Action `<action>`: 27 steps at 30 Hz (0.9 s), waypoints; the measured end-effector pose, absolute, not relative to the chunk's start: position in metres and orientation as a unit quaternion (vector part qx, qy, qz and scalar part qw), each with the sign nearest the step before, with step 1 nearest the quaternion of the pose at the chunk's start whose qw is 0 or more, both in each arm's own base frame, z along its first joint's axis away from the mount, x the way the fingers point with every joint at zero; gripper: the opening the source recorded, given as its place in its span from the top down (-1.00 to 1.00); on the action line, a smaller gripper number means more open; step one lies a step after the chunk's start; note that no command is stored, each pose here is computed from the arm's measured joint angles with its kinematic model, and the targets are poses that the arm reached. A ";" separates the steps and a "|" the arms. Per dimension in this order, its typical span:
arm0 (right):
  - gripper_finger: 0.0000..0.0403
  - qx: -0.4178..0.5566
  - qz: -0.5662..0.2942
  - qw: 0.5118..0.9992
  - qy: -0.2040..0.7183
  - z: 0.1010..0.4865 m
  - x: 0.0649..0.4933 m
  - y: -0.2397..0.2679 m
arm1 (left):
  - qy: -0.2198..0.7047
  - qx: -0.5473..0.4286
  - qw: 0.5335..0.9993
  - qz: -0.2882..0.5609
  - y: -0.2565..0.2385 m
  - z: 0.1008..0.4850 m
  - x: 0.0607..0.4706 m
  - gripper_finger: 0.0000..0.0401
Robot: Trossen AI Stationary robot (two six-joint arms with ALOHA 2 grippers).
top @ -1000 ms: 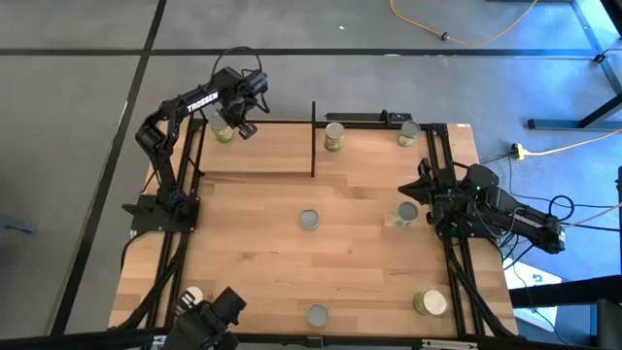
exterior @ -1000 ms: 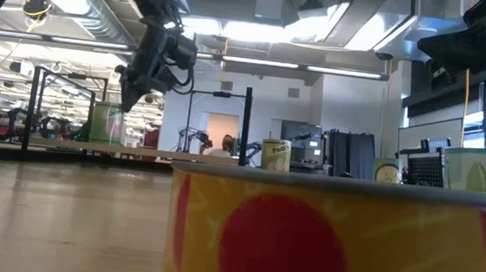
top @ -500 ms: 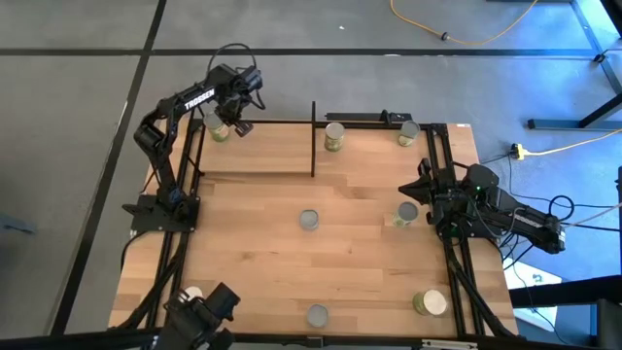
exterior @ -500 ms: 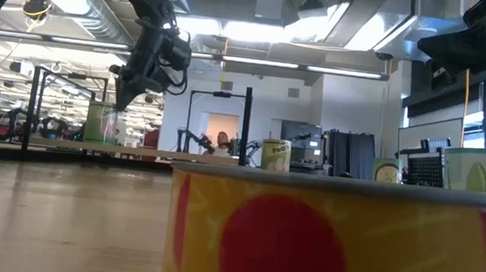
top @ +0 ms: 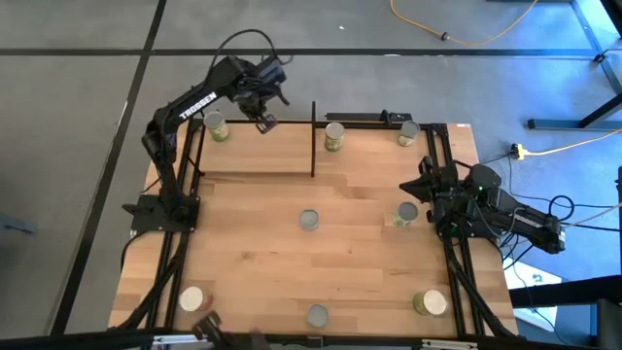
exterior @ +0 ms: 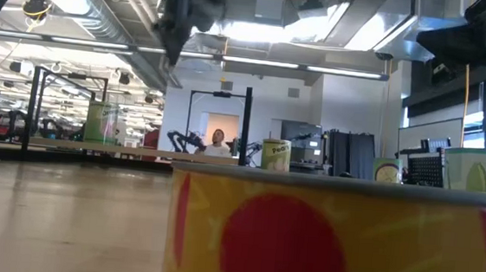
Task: Pick and place cans onto a shelf
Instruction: Put the canned pears can on the shelf
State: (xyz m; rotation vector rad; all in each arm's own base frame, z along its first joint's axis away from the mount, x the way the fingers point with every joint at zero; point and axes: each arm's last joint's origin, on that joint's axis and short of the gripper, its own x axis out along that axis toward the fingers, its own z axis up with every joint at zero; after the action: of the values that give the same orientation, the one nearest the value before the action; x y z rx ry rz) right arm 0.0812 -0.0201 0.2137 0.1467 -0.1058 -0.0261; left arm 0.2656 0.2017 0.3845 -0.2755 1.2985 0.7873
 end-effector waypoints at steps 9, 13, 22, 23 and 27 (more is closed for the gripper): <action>0.98 0.139 -0.087 0.986 0.023 0.241 0.073 -0.021 | 0.486 -0.119 0.810 0.306 0.111 0.441 0.298 1.00; 0.99 0.154 -0.099 0.979 0.088 0.275 0.068 -0.020 | 0.477 -0.114 0.819 0.298 0.080 0.444 0.300 1.00; 0.99 0.203 -0.129 0.936 0.259 0.347 0.106 -0.034 | 0.441 -0.155 0.816 0.339 0.026 0.444 0.267 1.00; 0.99 0.208 -0.132 0.927 0.284 0.351 0.113 -0.036 | 0.435 -0.163 0.815 0.346 0.021 0.443 0.260 1.00; 0.95 0.208 -0.133 0.905 0.346 0.363 0.148 -0.049 | 0.427 -0.169 0.813 0.358 0.005 0.437 0.239 1.00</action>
State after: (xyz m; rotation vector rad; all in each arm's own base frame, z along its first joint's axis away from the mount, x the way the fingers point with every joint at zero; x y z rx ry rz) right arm 0.1475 -0.0489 0.3631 0.4294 0.7141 -0.2752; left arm 0.2394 0.0052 0.4366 -0.3606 0.9115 0.7632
